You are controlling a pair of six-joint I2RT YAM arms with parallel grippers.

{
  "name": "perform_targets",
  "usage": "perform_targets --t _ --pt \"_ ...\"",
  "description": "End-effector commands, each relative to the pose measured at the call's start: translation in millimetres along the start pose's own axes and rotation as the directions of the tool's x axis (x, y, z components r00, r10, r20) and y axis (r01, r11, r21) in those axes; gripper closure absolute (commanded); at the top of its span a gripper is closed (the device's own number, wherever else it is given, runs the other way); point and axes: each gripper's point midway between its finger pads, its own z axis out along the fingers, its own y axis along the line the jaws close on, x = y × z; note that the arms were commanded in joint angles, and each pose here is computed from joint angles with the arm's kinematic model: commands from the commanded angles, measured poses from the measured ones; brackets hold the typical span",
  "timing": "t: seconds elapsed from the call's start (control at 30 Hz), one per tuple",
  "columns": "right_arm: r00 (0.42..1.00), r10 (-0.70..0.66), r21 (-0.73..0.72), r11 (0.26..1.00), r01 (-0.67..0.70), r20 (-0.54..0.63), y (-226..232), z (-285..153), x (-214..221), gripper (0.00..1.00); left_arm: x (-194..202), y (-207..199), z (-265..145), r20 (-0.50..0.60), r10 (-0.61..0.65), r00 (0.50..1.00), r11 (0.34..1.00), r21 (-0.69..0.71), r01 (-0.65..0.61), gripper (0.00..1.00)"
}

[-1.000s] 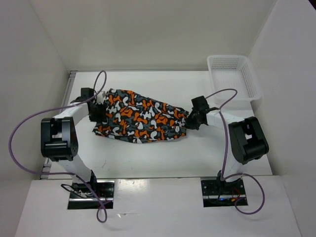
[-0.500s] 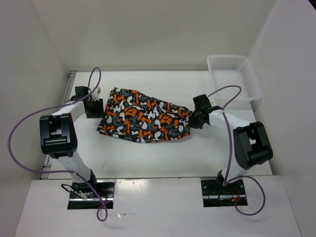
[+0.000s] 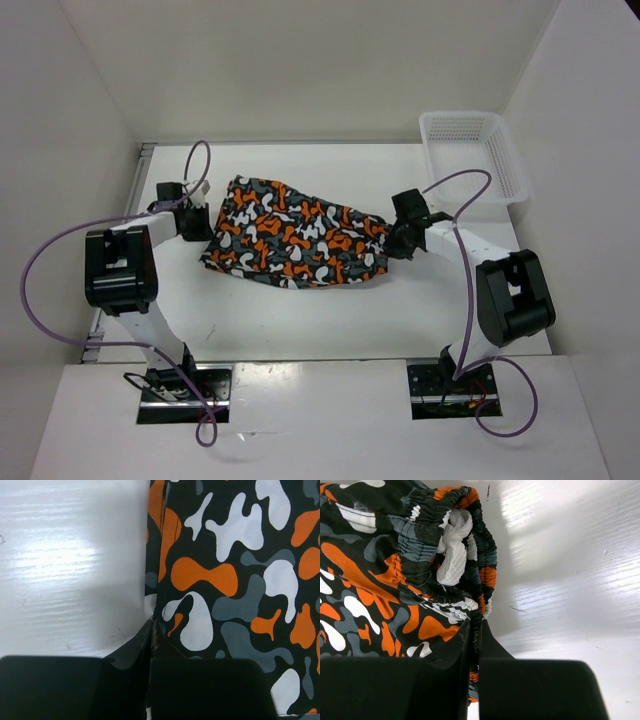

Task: Fold and stack the shorts
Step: Fold the shorts

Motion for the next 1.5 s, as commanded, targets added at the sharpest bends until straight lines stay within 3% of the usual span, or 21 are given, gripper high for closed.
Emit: perform_targets --t 0.0,0.23,0.4,0.63,0.87,1.13,1.47 --pt "0.997 -0.015 -0.016 1.000 0.016 0.075 10.6 -18.2 -23.3 0.99 39.0 -17.5 13.6 -0.095 0.007 0.995 0.998 0.058 -0.002 1.00" --pt "0.990 -0.052 0.005 0.999 0.051 0.135 15.8 -36.6 -45.0 0.99 67.2 -55.2 -14.6 -0.156 0.074 0.985 0.994 0.090 -0.060 1.00" --pt "0.973 -0.116 0.004 0.993 0.118 0.199 31.4 -53.7 -65.3 0.99 72.1 -67.5 -35.9 -0.135 0.127 0.983 0.991 0.062 -0.120 1.00" --pt "0.900 -0.284 -0.034 0.949 0.312 0.330 111.3 -111.4 -83.9 1.00 75.0 -62.8 -42.4 -0.151 0.124 0.981 0.992 0.029 -0.121 1.00" --pt "0.831 -0.473 -0.066 0.857 0.510 0.292 200.0 -112.3 -13.4 1.00 73.0 -60.3 -48.6 -0.154 0.124 0.980 0.992 0.007 -0.125 1.00" --pt "0.810 -0.519 -0.144 0.811 0.568 0.272 251.4 -99.7 37.4 1.00 68.9 -62.4 -49.0 -0.145 0.126 0.981 0.992 0.016 -0.125 1.00" --pt "0.799 -0.526 -0.171 0.794 0.584 0.290 273.7 -101.7 37.6 1.00 18.1 -43.6 -80.7 -0.044 0.075 0.996 0.996 -0.041 -0.077 1.00"
